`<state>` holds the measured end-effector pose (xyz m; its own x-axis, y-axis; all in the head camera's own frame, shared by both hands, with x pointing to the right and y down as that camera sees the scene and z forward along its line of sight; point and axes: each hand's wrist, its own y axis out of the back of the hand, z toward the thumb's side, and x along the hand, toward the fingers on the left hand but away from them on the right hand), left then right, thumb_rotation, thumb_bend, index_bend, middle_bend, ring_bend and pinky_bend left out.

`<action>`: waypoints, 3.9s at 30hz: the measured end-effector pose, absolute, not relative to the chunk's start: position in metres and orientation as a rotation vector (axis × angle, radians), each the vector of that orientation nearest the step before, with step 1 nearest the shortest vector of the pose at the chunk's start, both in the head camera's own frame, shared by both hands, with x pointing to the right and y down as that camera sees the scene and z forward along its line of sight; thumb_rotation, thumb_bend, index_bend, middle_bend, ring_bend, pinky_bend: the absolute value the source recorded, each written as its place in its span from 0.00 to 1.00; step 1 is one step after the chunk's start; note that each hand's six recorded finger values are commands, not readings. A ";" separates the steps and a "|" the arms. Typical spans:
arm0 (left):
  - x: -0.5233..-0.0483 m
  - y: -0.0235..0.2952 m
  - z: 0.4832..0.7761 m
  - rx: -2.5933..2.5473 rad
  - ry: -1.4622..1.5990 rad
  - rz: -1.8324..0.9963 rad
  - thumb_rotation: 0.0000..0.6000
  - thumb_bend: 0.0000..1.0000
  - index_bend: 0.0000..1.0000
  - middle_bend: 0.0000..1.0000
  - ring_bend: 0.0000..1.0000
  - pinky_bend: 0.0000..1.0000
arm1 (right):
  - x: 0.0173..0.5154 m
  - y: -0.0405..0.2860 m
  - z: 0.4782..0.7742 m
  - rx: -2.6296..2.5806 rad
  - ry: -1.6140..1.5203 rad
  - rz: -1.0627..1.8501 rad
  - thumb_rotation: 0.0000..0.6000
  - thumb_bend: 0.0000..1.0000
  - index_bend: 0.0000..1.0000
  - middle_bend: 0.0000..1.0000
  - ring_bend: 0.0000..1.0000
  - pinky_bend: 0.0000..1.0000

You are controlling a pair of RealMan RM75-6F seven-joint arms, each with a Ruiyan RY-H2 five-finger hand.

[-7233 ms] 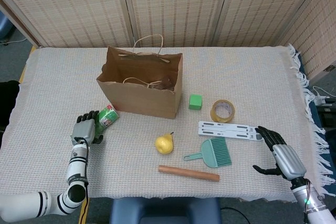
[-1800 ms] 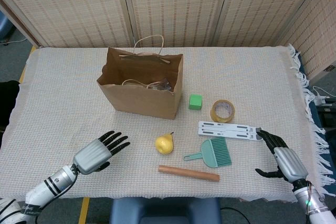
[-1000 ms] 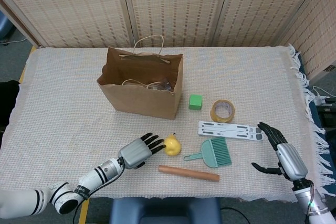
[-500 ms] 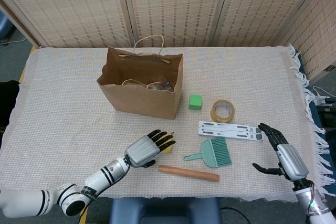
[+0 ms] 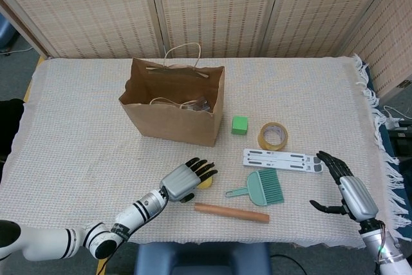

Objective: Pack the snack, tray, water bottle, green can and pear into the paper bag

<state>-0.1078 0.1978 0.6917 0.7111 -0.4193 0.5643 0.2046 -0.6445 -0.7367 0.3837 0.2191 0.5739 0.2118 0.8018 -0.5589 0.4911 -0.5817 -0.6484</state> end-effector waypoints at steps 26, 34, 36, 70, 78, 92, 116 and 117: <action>-0.100 0.209 0.721 -2.020 0.225 -0.973 1.00 0.58 0.61 0.56 0.50 0.72 | 0.382 0.219 0.575 -2.171 -1.202 1.321 1.00 0.08 0.00 0.00 0.00 0.00; -0.120 0.195 0.711 -1.972 0.267 -0.982 1.00 0.59 0.66 0.64 0.57 0.75 | 0.383 0.219 0.574 -2.168 -1.205 1.319 1.00 0.08 0.00 0.00 0.00 0.00; -0.128 0.188 0.705 -1.959 0.290 -0.989 1.00 0.59 0.66 0.64 0.57 0.75 | 0.383 0.219 0.574 -2.166 -1.205 1.318 1.00 0.08 0.00 0.00 0.00 0.00; -0.331 0.041 0.555 -1.704 1.526 -1.107 1.00 0.60 0.66 0.64 0.57 0.73 | 0.383 0.221 0.572 -2.149 -1.199 1.313 1.00 0.08 0.00 0.00 0.00 0.00; -0.242 0.026 0.552 -1.908 1.557 -0.911 1.00 0.61 0.66 0.64 0.57 0.73 | 0.383 0.222 0.572 -2.147 -1.185 1.311 1.00 0.08 0.00 0.00 0.00 0.00; -0.151 0.016 0.585 -1.995 1.316 -0.932 1.00 0.42 0.11 0.08 0.04 0.24 | 0.385 0.220 0.572 -2.147 -1.181 1.320 1.00 0.08 0.00 0.00 0.00 0.00; -0.213 0.040 0.547 -1.956 1.301 -0.962 1.00 0.44 0.06 0.00 0.00 0.17 | 0.390 0.222 0.571 -2.106 -1.164 1.342 1.00 0.08 0.00 0.00 0.00 0.00; -0.224 0.042 0.543 -1.928 1.305 -0.969 1.00 0.44 0.07 0.01 0.00 0.17 | 0.390 0.222 0.571 -2.103 -1.158 1.343 1.00 0.08 0.00 0.00 0.00 0.00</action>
